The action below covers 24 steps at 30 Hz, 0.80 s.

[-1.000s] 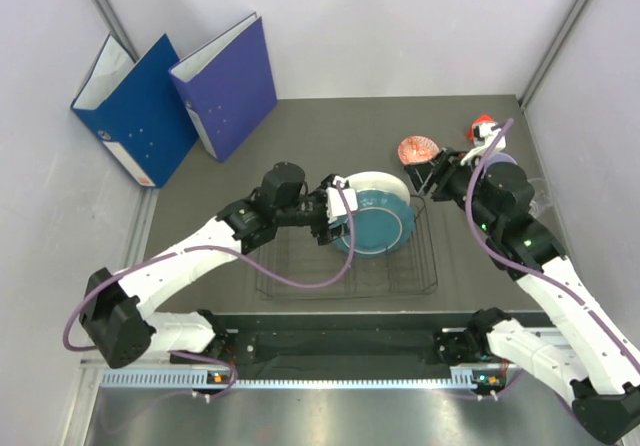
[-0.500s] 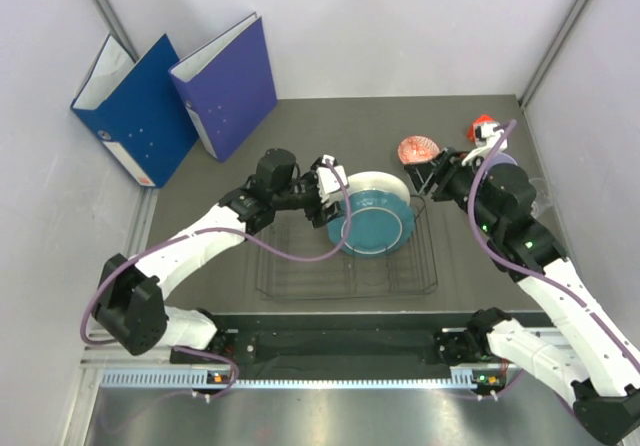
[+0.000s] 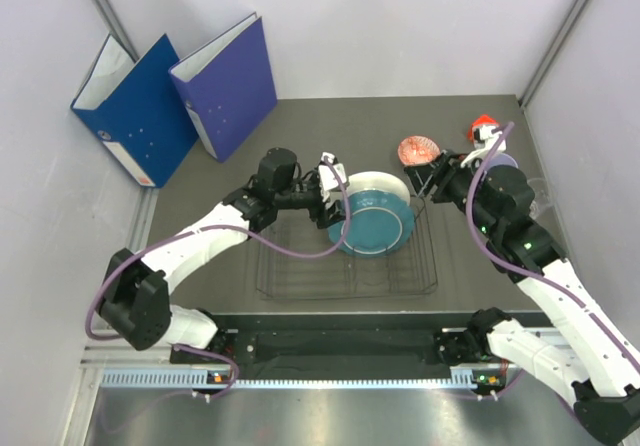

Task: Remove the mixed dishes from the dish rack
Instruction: Pick up the plate from the dish rack.

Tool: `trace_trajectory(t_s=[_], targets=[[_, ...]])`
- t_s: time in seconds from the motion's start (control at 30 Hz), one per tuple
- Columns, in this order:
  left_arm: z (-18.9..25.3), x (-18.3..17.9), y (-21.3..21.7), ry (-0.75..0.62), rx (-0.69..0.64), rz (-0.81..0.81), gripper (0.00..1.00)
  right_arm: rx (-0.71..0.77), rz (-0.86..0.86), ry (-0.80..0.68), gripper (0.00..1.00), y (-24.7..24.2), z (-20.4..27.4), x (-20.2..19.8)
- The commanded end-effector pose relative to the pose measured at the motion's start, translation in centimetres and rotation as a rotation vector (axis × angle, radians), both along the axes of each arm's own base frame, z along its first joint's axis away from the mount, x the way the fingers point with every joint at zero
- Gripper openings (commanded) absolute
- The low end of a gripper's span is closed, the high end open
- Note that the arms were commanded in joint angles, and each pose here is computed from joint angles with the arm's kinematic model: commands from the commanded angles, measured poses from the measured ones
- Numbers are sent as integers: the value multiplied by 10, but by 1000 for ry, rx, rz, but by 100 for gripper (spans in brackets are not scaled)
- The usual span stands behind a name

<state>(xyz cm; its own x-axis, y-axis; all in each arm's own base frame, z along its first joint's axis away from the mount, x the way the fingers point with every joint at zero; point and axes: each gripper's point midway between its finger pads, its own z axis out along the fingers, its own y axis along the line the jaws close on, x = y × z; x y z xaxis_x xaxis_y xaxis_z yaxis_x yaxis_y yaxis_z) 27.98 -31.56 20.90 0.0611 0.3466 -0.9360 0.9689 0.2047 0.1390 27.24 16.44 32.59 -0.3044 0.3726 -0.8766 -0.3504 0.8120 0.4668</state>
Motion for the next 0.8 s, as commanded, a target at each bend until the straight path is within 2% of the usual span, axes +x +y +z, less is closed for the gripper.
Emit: trace_trajectory(t_s=[0.0,0.2,0.5,0.77], targets=[[15,-11,1,-29,-51,-37,72,15,14,-29,56,5,6,1],[-3,-5,-5,19,-25,-46,73,19,16,-23,55,5,4,0],[-19,-15,-15,119,-38,-105,70,0,-1,-18,55,1,-1,0],[6,-27,-13,114,-101,-117,55,-1,11,-1,55,5,-10,3]])
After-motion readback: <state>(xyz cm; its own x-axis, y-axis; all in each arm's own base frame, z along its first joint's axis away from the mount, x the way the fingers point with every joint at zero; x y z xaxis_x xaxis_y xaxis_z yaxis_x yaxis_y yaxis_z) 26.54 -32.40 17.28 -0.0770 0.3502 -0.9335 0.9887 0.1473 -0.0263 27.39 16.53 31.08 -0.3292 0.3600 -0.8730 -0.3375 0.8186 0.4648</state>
